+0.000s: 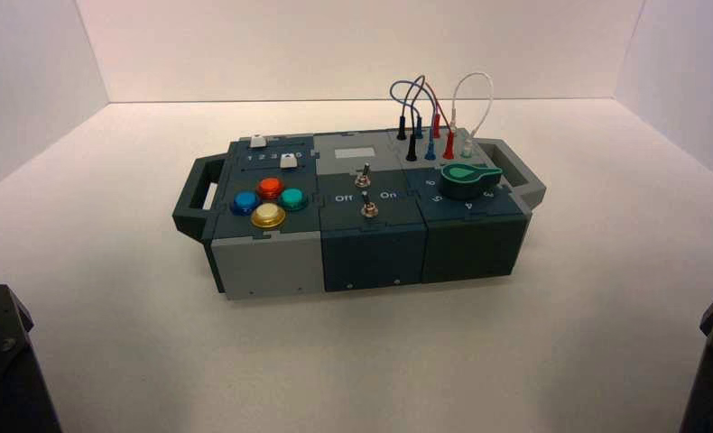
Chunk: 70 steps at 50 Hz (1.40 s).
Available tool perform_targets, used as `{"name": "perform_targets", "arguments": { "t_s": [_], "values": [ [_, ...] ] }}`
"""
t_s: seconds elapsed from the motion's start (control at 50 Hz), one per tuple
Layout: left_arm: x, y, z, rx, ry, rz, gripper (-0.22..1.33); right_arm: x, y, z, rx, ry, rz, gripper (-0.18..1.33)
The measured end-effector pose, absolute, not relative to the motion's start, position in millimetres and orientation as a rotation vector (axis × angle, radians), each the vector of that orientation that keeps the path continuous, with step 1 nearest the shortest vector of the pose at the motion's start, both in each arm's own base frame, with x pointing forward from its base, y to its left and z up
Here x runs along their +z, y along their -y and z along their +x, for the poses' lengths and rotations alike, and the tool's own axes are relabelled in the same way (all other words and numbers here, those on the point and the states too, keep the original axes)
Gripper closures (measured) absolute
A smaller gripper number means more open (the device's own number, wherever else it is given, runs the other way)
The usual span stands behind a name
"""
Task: Move the bottom slider to position 1.
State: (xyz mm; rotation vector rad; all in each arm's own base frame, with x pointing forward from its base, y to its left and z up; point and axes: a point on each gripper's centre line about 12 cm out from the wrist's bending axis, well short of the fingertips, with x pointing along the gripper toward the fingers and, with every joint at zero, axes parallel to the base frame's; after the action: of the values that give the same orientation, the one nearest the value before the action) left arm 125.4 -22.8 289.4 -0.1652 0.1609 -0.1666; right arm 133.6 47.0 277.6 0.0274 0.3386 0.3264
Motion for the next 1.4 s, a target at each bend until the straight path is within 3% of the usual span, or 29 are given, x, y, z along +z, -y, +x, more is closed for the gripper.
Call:
{"name": "perform_targets", "arguments": {
  "t_s": [0.7,1.14,1.4],
  "values": [
    [286.0,24.8,134.1,-0.166,-0.224,-0.145,1.28,265.3,-51.5,143.4,0.328,-0.426,0.030,1.29],
    [282.4,36.3,157.2,-0.193,-0.550,-0.065,1.28,252.1,-58.3,153.2,0.334,-0.570,0.048,1.29],
    [281.7,41.0,177.1,-0.201,-0.786,0.025,1.28,242.5,-69.7,167.5,0.363,-0.701,-0.001,1.29]
  ]
}}
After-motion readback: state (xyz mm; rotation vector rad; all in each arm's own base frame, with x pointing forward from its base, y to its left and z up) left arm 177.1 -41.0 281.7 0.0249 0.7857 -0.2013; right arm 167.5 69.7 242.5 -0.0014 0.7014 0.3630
